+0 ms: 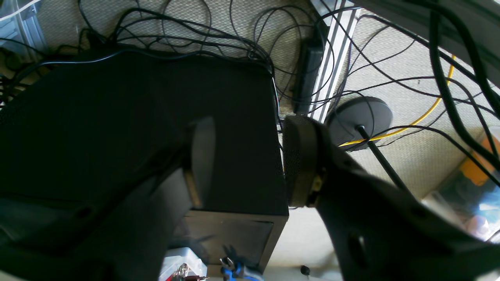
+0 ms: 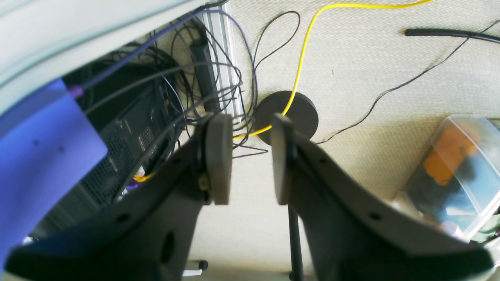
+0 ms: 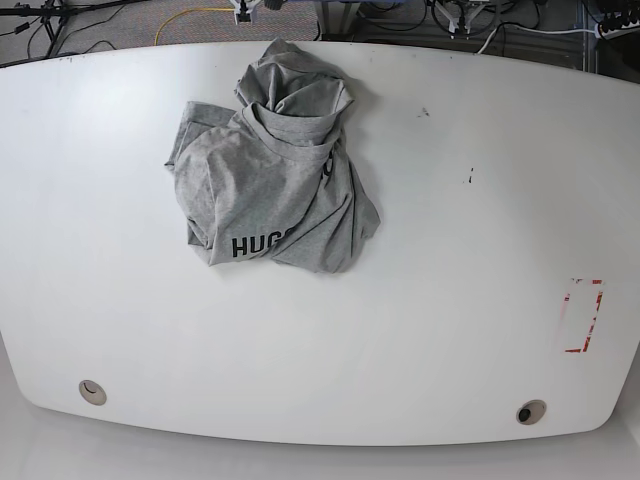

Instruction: Fold the T-shirt properly

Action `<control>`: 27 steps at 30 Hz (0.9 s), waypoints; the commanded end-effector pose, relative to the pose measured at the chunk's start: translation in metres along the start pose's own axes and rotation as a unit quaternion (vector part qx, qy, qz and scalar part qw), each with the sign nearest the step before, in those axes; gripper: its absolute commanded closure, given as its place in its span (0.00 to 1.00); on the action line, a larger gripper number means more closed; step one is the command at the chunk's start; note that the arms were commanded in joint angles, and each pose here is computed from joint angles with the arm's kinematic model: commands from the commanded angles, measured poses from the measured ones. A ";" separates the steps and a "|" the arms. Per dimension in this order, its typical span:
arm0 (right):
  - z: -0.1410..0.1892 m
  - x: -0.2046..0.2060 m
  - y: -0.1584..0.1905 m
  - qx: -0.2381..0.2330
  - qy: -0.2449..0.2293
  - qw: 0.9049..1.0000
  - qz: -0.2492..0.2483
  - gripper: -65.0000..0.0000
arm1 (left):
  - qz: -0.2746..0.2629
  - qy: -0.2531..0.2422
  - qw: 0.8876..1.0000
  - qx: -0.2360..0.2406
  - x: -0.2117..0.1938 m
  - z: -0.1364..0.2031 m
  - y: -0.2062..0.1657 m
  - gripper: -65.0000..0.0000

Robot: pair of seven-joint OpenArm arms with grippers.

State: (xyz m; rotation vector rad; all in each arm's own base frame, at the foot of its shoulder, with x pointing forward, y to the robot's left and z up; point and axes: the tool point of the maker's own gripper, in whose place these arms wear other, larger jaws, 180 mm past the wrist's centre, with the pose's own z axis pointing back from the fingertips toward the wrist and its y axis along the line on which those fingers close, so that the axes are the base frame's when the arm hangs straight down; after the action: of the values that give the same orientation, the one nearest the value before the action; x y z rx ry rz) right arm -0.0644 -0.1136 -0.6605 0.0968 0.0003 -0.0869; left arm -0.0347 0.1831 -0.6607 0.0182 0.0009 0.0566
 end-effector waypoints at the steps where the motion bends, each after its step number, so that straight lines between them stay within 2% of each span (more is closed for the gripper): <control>1: 0.001 -0.005 -0.003 -0.002 0.005 1.000 -0.003 0.75 | -0.002 -0.002 1.000 0.001 0.000 0.000 0.002 0.61; 10: 0.001 -0.007 -0.002 -0.002 0.009 1.000 -0.003 0.76 | 0.009 0.001 1.000 0.001 -0.010 0.001 0.003 0.61; 22: 0.001 -0.008 -0.003 -0.004 0.007 1.000 -0.001 0.77 | 0.006 -0.013 1.000 -0.001 -0.004 0.001 0.002 0.60; 27: 0.001 -0.010 -0.001 -0.002 0.010 1.000 -0.001 0.76 | 0.001 -0.002 1.000 0.000 -0.009 0.002 0.004 0.60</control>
State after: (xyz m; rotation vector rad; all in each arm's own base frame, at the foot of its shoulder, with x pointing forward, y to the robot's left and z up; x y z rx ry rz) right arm -0.0685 -0.1131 -0.6603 0.0975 0.0130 -0.0842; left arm -0.0344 0.1825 -0.6599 0.0144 -0.0273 0.0672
